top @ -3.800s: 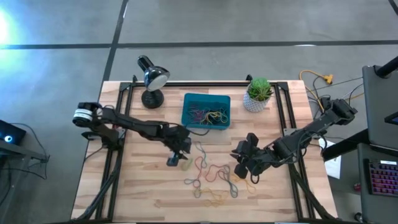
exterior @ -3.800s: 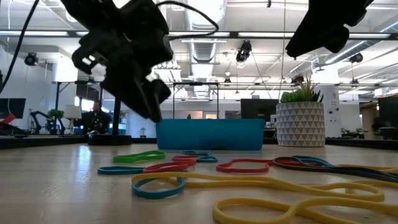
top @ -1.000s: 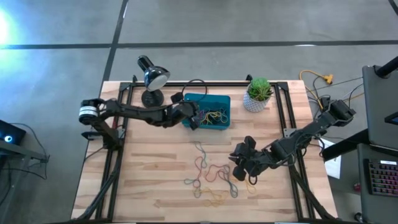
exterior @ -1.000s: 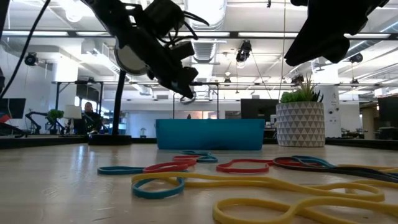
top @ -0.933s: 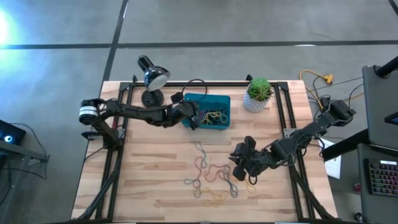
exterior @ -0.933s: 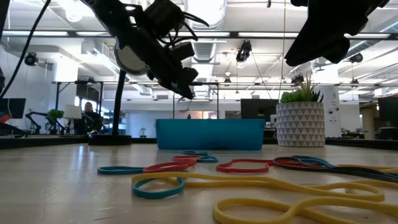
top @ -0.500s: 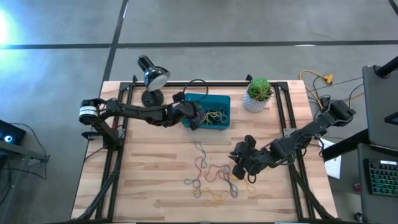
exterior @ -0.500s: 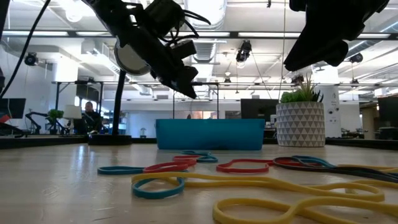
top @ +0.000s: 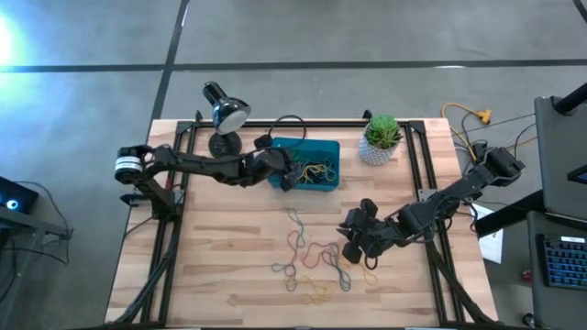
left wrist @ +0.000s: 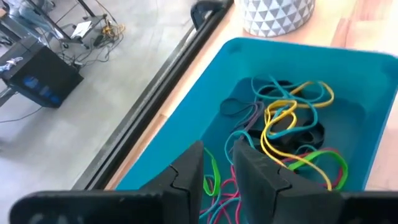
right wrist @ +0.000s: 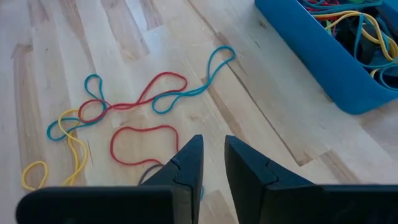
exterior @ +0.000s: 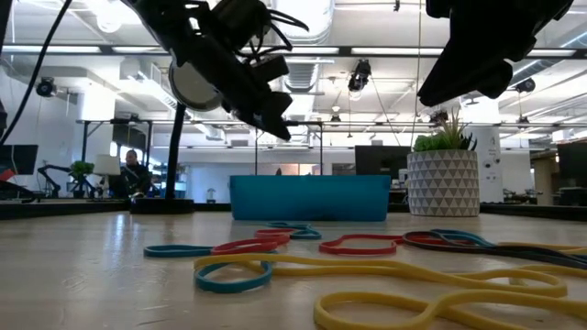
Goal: Pick and place rubber bands into bin
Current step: Put the purple rubber band into the blue bin
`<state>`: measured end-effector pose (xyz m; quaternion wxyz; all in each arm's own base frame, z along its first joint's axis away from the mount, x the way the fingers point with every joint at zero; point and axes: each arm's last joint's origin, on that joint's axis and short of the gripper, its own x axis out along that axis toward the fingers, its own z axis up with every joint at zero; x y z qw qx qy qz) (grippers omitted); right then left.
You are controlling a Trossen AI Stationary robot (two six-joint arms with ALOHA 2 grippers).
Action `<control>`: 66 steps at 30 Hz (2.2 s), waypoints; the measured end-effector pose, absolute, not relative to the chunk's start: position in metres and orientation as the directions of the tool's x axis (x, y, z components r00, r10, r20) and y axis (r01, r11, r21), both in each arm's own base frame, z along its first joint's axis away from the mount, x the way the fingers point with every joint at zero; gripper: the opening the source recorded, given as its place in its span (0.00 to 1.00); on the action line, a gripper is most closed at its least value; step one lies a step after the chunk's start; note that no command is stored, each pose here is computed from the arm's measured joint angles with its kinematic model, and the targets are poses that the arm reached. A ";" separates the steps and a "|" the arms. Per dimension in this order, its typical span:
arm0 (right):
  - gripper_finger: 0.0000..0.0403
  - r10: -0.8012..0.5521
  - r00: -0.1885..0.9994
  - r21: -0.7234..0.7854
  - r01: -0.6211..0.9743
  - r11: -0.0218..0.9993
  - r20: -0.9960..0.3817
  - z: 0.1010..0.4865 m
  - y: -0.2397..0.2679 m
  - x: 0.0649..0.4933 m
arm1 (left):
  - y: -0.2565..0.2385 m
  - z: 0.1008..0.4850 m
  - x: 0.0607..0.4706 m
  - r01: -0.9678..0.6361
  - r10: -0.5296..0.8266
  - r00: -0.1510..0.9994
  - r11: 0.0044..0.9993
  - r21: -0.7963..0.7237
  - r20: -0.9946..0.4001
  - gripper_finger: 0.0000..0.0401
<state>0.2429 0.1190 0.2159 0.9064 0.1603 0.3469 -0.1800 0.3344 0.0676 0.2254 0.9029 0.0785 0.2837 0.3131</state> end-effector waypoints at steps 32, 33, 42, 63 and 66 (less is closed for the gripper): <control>0.14 -0.220 0.721 0.181 0.434 0.882 -0.657 0.219 0.120 0.245 | 0.040 0.232 0.330 -0.177 0.120 0.844 0.982 -0.061 -0.522 0.01; 0.14 -0.215 0.731 0.195 0.432 0.881 -0.648 0.220 0.120 0.246 | 0.039 0.230 0.328 -0.163 0.084 0.834 0.982 -0.097 -0.545 0.01; 0.14 -0.167 0.810 0.307 0.392 0.867 -0.562 0.230 0.124 0.254 | 0.021 0.219 0.319 0.012 -0.283 0.723 0.917 -0.398 -0.630 0.01; 0.17 0.090 0.638 0.322 0.258 0.911 -0.765 0.163 0.150 0.276 | -0.012 0.192 0.296 0.081 -0.494 0.499 0.845 -0.529 -0.713 0.01; 0.22 0.092 0.634 0.321 0.257 0.911 -0.768 0.151 0.153 0.281 | -0.012 0.188 0.293 0.067 -0.493 0.488 0.844 -0.532 -0.720 0.01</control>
